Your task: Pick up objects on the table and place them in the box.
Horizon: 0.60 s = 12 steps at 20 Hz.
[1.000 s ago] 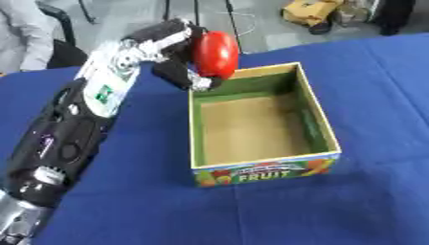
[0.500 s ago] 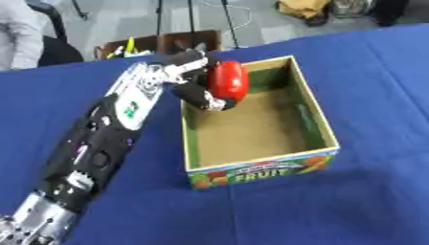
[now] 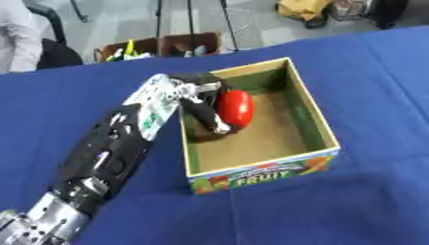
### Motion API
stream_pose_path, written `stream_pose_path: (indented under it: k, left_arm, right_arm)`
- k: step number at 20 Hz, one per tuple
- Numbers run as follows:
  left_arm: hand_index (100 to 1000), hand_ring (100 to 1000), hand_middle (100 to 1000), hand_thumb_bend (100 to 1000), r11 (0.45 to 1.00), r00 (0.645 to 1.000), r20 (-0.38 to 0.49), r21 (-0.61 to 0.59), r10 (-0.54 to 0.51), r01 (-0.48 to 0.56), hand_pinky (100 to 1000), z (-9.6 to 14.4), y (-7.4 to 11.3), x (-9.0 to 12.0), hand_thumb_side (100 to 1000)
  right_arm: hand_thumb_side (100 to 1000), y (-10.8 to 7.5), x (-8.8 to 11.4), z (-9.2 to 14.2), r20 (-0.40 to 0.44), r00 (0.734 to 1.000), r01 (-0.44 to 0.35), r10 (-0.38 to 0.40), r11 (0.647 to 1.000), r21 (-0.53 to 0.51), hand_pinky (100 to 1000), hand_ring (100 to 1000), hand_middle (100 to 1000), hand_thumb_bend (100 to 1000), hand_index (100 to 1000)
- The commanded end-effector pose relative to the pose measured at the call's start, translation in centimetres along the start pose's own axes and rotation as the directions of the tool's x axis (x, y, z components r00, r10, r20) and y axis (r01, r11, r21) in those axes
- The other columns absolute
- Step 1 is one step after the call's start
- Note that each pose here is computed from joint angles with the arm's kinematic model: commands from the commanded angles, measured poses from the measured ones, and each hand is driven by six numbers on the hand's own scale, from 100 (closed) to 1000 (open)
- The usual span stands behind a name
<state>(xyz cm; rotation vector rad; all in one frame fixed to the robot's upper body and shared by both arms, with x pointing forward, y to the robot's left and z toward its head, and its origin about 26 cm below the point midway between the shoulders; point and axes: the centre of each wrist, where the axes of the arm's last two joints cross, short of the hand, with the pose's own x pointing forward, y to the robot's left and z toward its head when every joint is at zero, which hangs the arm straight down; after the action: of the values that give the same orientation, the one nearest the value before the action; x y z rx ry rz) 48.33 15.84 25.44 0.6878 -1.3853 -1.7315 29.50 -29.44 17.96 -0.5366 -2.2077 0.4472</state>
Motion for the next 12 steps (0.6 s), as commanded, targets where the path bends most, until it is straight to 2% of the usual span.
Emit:
stream_pose_path:
  k: [1,2,3,4,5,7,10,12]
  left_arm:
    - [558,442,432,100,0.998,0.998,-0.008,-0.004,-0.055,0.055,403,-0.23,0.38,0.54,418]
    - [574,453,443,100,0.998,0.998,-0.01,-0.006,-0.068,0.068,413,-0.32,0.26,0.61,426]
    - [649,470,476,100,0.997,0.997,-0.013,-0.009,-0.081,0.08,433,-0.42,0.14,0.67,465]
    - [766,505,541,100,0.995,0.995,-0.013,-0.014,-0.095,0.095,462,-0.52,0.02,0.76,519]
    - [809,529,579,114,0.993,0.993,-0.013,-0.022,-0.114,0.114,471,-0.62,-0.05,0.88,540]
    - [936,629,745,219,0.98,0.98,-0.024,-0.032,-0.197,0.196,550,-0.84,-0.15,1.33,626]
    - [990,748,843,286,0.963,0.963,-0.021,-0.033,-0.27,0.269,653,-0.91,-0.13,1.44,681]
    - [994,803,872,331,0.956,0.956,-0.019,-0.027,-0.293,0.292,710,-0.86,-0.05,1.44,717]
  right_arm:
    - [814,-0.36,0.7,-0.36,0.033,0.999,-0.005,0.005,1.0,-0.004,384,295,249,100,455]
    - [814,-0.36,0.7,-0.36,0.033,0.999,-0.005,0.005,1.0,-0.004,384,295,249,100,455]
    - [814,-0.36,0.7,-0.36,0.033,0.999,-0.004,0.004,1.0,-0.005,384,295,249,100,455]
    - [814,-0.36,0.69,-0.35,0.033,0.999,-0.004,0.004,1.0,-0.005,384,295,249,100,455]
    - [814,-0.35,0.68,-0.33,0.032,0.999,-0.004,0.004,1.0,-0.005,384,294,249,100,455]
    - [814,-0.33,0.66,-0.29,0.03,1.0,-0.003,0.003,1.0,-0.005,383,294,249,100,454]
    - [814,-0.32,0.64,-0.25,0.028,1.0,-0.003,0.003,1.0,-0.004,383,294,249,100,454]
    - [814,-0.33,0.61,-0.21,0.025,1.0,-0.003,0.003,1.0,-0.005,383,294,249,100,454]
